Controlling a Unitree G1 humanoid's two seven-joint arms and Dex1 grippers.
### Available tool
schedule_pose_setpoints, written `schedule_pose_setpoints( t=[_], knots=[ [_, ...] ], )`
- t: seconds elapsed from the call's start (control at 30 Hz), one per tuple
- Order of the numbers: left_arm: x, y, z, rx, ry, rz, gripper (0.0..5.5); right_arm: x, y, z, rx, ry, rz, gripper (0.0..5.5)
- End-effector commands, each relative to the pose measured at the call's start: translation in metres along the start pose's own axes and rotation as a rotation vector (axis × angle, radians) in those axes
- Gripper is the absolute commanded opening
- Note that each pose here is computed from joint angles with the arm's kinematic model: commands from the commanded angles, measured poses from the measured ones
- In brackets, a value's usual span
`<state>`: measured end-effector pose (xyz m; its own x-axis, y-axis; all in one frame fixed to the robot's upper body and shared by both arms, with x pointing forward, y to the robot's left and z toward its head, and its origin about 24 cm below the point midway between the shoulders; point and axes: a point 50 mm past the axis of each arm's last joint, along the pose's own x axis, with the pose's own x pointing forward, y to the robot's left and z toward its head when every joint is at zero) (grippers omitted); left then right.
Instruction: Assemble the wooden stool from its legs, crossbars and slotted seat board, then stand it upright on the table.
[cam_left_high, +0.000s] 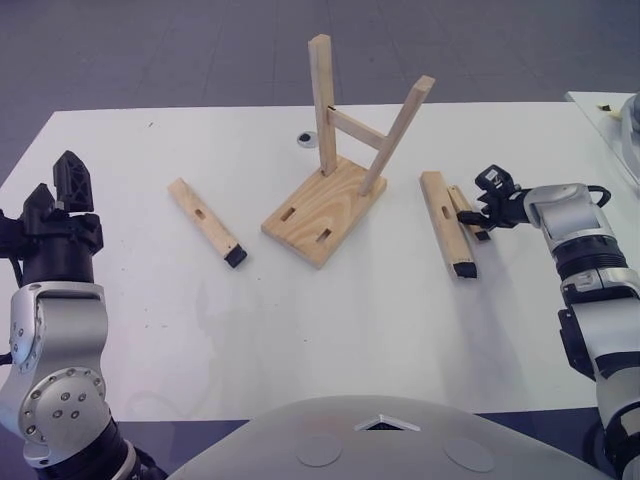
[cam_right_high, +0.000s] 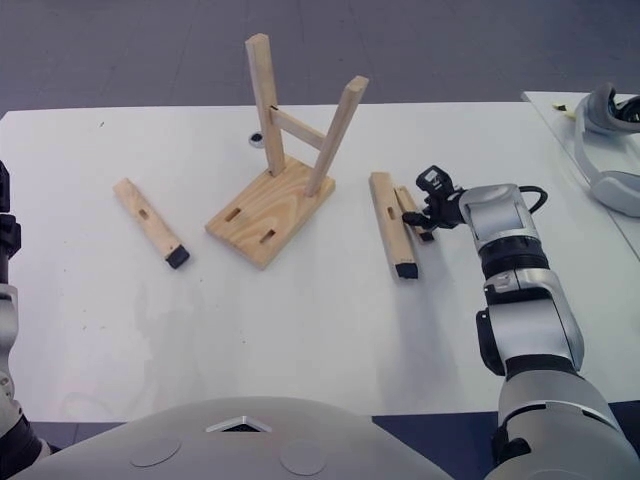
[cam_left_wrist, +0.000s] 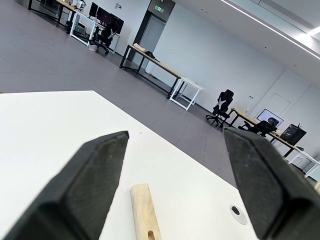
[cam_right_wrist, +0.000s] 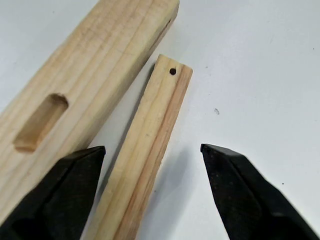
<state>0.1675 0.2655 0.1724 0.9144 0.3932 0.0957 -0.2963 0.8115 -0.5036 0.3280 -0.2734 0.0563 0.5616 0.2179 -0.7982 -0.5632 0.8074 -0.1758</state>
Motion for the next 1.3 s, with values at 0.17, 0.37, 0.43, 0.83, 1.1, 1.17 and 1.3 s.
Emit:
schedule_pose_setpoints(
  t=[0.17,0.37,0.43,0.83,1.1,1.17,1.3],
  knots=[
    [0.004,-0.004,0.002,0.004,-0.002,-0.017,3.49,0.009,0.015,-0.05,0.008,0.154,0.032,2.97],
    [0.004,-0.007,-0.003,-0.011,0.012,-0.022,3.49,0.012,0.018,-0.055,0.06,0.141,0.065,2.13],
    [0.002,-0.006,-0.008,-0.018,0.029,-0.011,3.49,0.013,0.02,-0.055,0.035,0.142,0.073,1.83],
    [-0.028,0.066,-0.088,-0.011,0.405,0.397,3.49,-0.009,-0.03,0.042,0.094,-0.312,-0.38,1.34],
    [0.024,0.009,0.008,-0.057,0.095,-0.128,3.49,-0.143,0.01,0.257,-0.029,-1.269,-0.247,1.34],
    [0.043,-0.028,0.045,-0.033,-0.005,-0.289,3.49,-0.166,0.034,0.273,-0.095,-1.41,-0.202,1.34],
    [0.057,-0.114,0.062,-0.174,-0.022,-0.597,3.49,-0.17,0.085,0.273,-0.182,-1.478,-0.047,1.34]
  ],
)
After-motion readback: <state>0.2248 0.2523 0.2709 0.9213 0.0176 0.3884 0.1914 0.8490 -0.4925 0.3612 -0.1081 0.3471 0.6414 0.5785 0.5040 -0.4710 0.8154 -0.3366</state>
